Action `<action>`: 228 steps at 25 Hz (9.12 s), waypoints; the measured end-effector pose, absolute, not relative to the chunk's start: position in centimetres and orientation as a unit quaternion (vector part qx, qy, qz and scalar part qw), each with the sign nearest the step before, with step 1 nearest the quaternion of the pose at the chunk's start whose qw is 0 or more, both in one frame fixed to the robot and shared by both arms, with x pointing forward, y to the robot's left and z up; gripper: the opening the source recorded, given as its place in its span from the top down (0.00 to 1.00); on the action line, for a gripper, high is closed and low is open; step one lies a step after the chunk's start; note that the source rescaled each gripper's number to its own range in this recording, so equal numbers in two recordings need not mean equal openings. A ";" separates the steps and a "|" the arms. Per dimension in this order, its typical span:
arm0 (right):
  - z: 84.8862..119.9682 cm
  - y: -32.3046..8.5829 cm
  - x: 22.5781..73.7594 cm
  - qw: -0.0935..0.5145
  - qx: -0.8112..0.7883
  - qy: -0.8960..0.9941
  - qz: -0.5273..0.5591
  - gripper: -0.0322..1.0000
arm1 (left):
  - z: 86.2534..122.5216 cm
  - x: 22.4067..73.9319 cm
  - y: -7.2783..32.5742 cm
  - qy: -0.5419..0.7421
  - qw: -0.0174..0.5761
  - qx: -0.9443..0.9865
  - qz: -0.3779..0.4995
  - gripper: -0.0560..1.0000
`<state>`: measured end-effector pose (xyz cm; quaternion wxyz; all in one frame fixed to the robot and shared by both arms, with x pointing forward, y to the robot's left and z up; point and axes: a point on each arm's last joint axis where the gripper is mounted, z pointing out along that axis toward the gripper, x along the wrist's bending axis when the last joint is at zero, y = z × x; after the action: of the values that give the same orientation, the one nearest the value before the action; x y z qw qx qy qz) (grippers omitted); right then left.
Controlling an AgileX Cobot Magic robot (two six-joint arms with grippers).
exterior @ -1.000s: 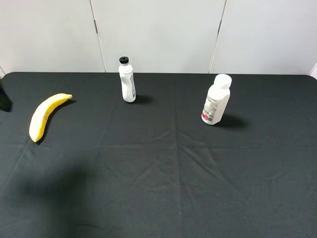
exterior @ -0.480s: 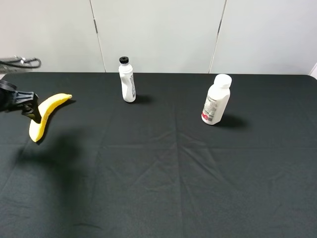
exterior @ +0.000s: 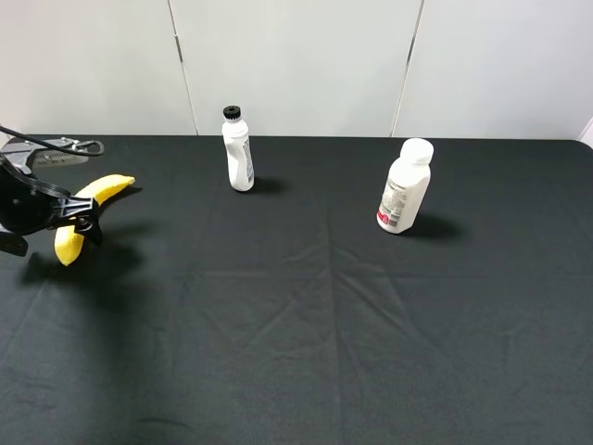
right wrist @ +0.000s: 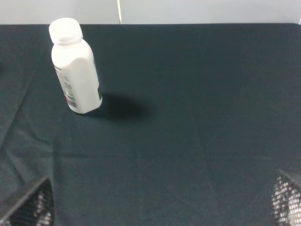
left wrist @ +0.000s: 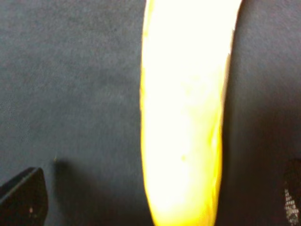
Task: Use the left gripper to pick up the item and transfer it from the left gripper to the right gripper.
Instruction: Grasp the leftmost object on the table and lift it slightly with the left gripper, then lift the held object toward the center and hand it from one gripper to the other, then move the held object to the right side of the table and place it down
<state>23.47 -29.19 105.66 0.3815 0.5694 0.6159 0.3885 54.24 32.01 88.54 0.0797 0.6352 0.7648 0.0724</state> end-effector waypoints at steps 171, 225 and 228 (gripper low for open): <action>101.7 -11.8 49.2 -0.211 0.403 0.758 0.467 0.30 | 103.9 43.6 14.5 0.246 0.214 0.942 0.076 0.94; 101.8 -11.8 49.4 -0.215 0.427 0.744 0.467 0.94 | 113.0 38.9 18.8 0.415 0.177 0.890 0.061 0.00; 101.7 -11.9 49.5 -0.213 0.432 0.742 0.466 0.94 | 114.5 37.2 20.5 0.434 0.198 0.873 0.096 0.00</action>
<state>49.51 -11.85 101.75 -0.2130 0.4318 0.7420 0.4664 37.23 20.52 114.52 0.1983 0.8734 0.4342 0.0960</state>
